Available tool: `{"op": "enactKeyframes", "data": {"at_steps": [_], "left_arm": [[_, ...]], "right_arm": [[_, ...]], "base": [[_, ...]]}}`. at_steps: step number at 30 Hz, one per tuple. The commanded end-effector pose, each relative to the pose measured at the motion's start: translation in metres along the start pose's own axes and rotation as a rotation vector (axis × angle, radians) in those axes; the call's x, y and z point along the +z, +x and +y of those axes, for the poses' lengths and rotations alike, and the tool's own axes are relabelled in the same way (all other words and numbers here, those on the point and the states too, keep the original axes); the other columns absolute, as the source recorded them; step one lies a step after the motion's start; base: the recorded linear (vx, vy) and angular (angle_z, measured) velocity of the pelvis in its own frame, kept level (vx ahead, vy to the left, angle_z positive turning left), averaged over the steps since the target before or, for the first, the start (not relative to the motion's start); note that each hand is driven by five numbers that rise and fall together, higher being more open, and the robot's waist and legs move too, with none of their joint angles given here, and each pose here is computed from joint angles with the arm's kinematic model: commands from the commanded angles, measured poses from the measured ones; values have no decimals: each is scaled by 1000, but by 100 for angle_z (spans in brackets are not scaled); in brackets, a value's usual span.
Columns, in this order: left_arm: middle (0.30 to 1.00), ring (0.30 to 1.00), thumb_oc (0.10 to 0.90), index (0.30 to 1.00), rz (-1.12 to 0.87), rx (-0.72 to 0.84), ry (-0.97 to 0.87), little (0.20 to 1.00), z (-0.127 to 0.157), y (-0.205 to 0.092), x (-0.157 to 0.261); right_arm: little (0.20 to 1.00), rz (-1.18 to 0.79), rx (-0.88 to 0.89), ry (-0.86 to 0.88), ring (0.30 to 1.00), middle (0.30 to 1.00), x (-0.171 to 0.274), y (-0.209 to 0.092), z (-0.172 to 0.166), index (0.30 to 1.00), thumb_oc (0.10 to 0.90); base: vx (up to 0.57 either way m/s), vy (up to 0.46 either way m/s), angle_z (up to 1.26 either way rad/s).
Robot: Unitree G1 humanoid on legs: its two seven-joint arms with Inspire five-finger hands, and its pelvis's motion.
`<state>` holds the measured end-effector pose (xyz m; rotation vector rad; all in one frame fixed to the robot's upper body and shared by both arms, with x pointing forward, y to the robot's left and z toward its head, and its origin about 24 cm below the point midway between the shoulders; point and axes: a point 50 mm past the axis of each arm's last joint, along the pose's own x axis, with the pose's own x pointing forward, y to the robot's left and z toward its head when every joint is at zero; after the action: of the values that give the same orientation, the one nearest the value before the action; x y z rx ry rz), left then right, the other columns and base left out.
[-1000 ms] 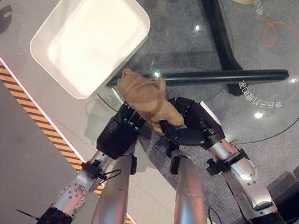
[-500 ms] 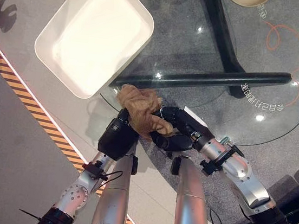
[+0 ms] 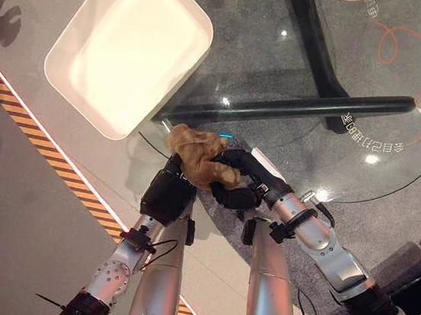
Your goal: Wipe the table with a cloth and put it in the basket.
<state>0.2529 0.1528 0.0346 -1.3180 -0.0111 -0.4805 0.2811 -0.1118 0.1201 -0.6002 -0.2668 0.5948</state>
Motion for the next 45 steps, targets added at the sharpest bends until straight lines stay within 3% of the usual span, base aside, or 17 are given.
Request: {"op": "enactKeyframes", "data": {"at_steps": [1,15,16,17,18,23,30,39,45], "left_arm": [[900,900,800,900,92,-307,-44,900,-44,15,-24],[900,900,800,900,125,-401,36,900,-53,19,-27],[592,592,440,592,117,-398,57,540,-54,20,-26],[366,366,177,366,103,-397,76,277,-55,21,-25],[300,300,100,300,103,-400,88,200,-56,23,-25],[300,300,100,300,129,-434,121,200,-63,30,-29],[300,300,100,300,176,-425,137,200,-65,33,-37],[300,300,100,300,176,-414,129,200,-63,32,-38],[300,300,100,300,161,-409,120,200,-62,32,-38]], "right_arm": [[200,-77,52,5,300,300,14,-1,11,300,100],[200,-95,121,39,300,300,19,2,21,300,100],[200,-107,146,49,300,300,20,3,22,300,100],[200,-119,170,58,300,300,22,3,24,300,100],[200,-130,191,71,300,300,24,3,25,300,100],[200,-185,309,122,300,300,34,6,32,300,100],[200,-191,336,118,300,300,37,9,35,300,100],[200,-179,283,103,300,300,33,9,32,300,100],[200,-191,152,137,300,300,33,10,24,300,100]], "base": [[0,0,0],[0,0,0],[0,0,0],[0,0,0],[0,0,0],[-10,-4,1],[2,-7,5],[5,5,0],[0,0,0]]}}
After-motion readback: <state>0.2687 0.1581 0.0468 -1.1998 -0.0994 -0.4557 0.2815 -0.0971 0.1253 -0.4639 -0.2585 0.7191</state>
